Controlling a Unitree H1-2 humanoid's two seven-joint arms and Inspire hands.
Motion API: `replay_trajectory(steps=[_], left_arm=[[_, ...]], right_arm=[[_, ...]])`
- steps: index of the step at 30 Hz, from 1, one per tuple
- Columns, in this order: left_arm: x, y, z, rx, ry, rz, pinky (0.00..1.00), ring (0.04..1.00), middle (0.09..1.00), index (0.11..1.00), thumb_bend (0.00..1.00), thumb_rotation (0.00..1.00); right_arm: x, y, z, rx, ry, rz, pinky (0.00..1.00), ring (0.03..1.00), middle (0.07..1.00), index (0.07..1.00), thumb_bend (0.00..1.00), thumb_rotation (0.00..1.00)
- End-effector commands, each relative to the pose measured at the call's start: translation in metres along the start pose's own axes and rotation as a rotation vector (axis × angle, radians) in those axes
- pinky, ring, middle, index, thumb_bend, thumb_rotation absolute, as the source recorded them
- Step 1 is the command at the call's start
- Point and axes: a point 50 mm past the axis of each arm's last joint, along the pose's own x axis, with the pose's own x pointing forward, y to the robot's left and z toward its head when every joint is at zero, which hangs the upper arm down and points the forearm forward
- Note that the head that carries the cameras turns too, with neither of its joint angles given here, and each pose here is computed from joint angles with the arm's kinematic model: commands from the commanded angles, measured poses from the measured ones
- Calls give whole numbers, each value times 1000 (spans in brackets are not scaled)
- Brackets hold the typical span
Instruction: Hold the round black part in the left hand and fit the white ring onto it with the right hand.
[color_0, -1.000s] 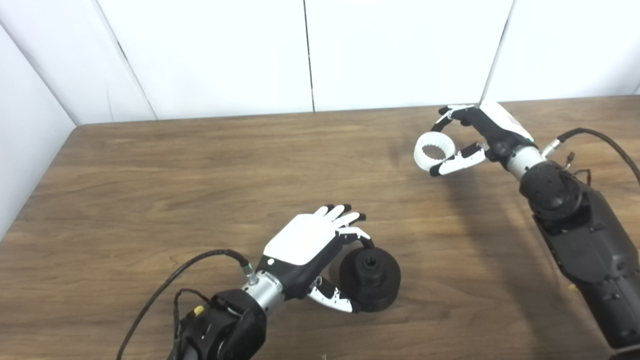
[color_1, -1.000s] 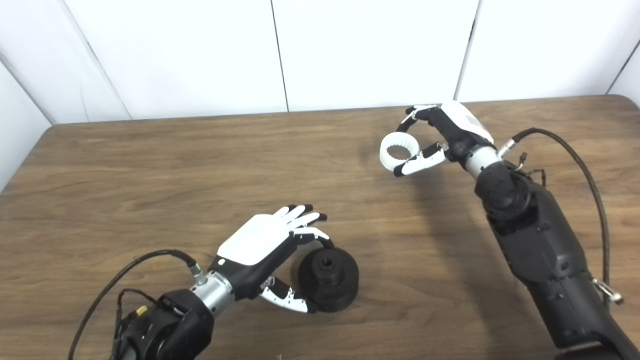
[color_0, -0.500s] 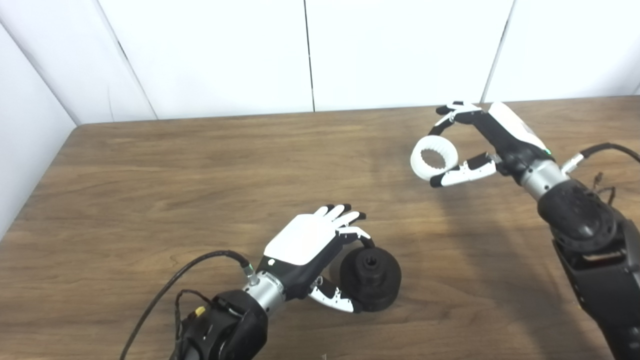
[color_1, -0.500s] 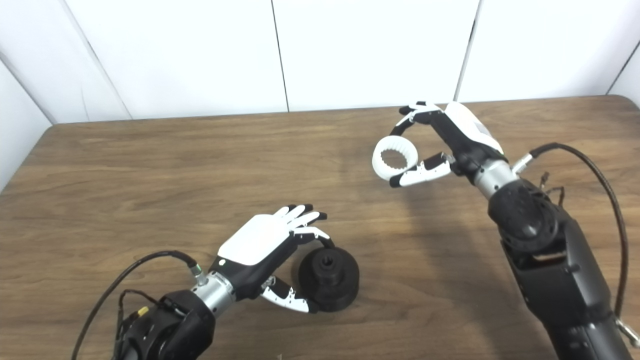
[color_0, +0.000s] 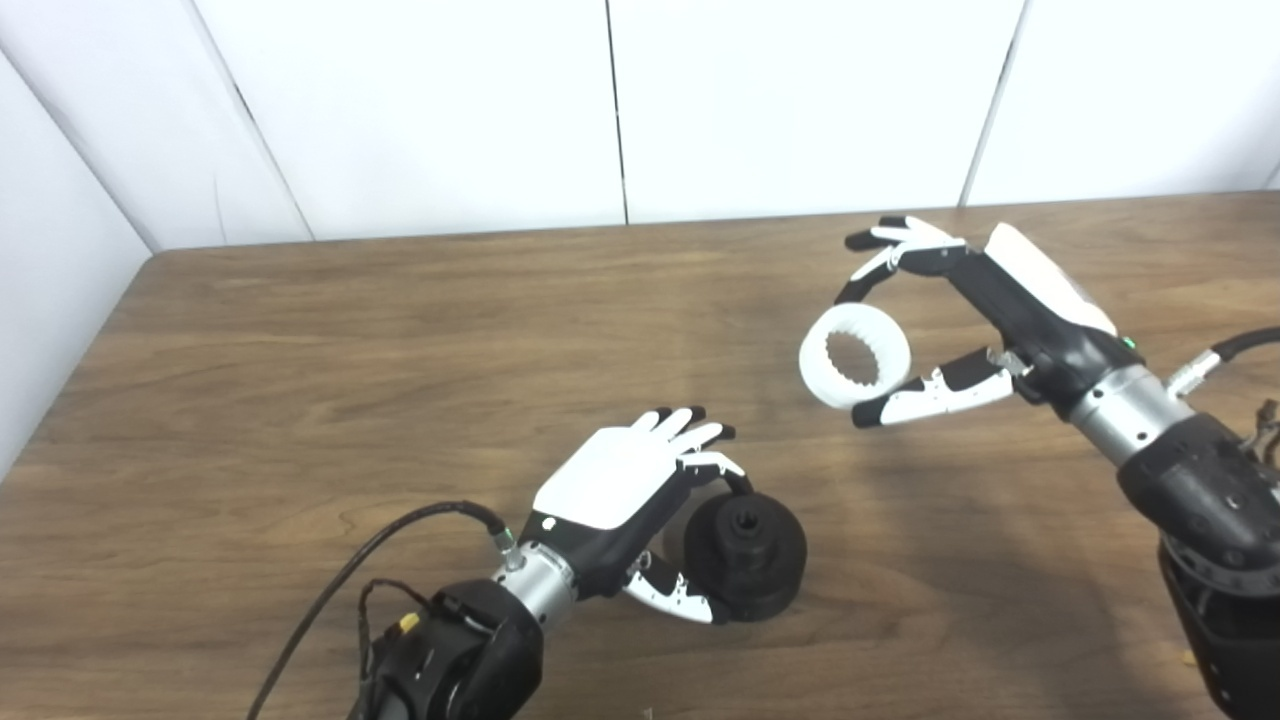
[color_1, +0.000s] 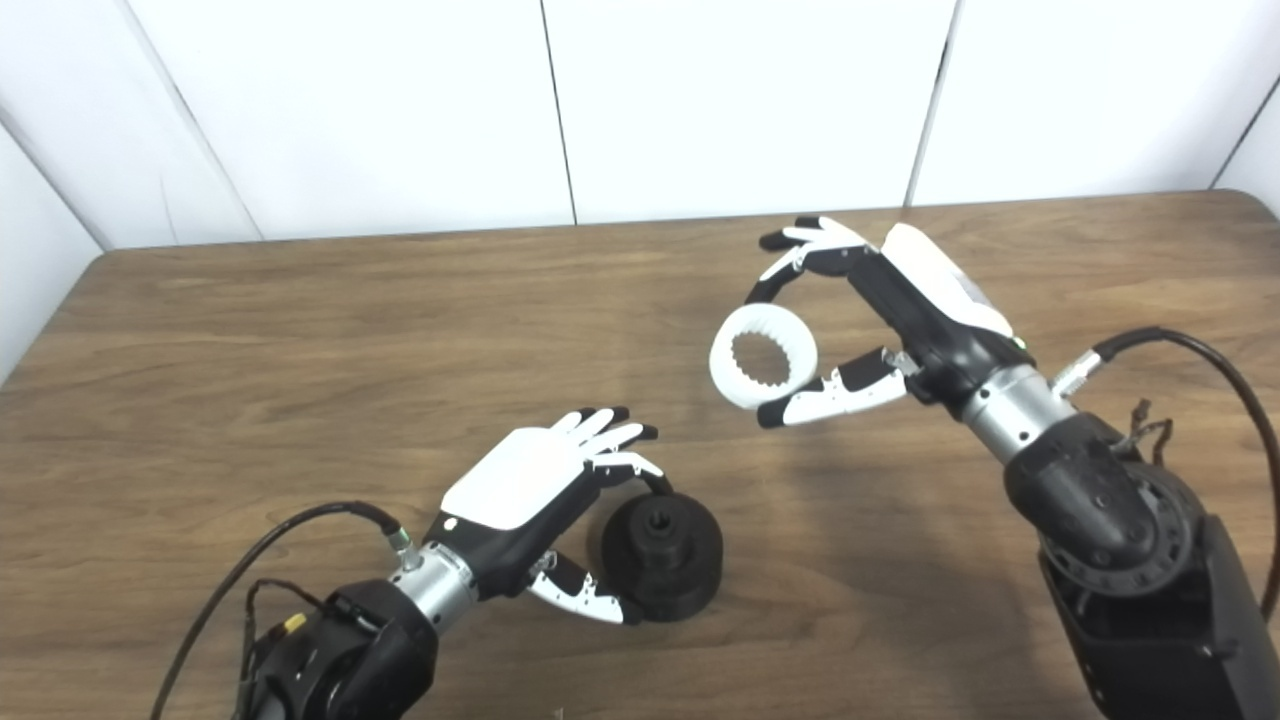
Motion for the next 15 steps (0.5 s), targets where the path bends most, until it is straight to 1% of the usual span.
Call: replay_trajectory(steps=[1,8,15], left_arm=[[4,4,0,16,2,4,1000,1000,950,707,902,232],[4,4,0,16,0,2,1000,1000,949,708,899,238],[5,5,-1,11,2,-1,1000,1000,952,709,897,233]], right_arm=[[-2,-13,18,-29,-61,-23,872,948,850,490,523,158],[-16,-9,30,-34,-73,37,848,950,848,491,523,157],[-22,3,30,-31,-75,77,840,932,842,490,524,154]])
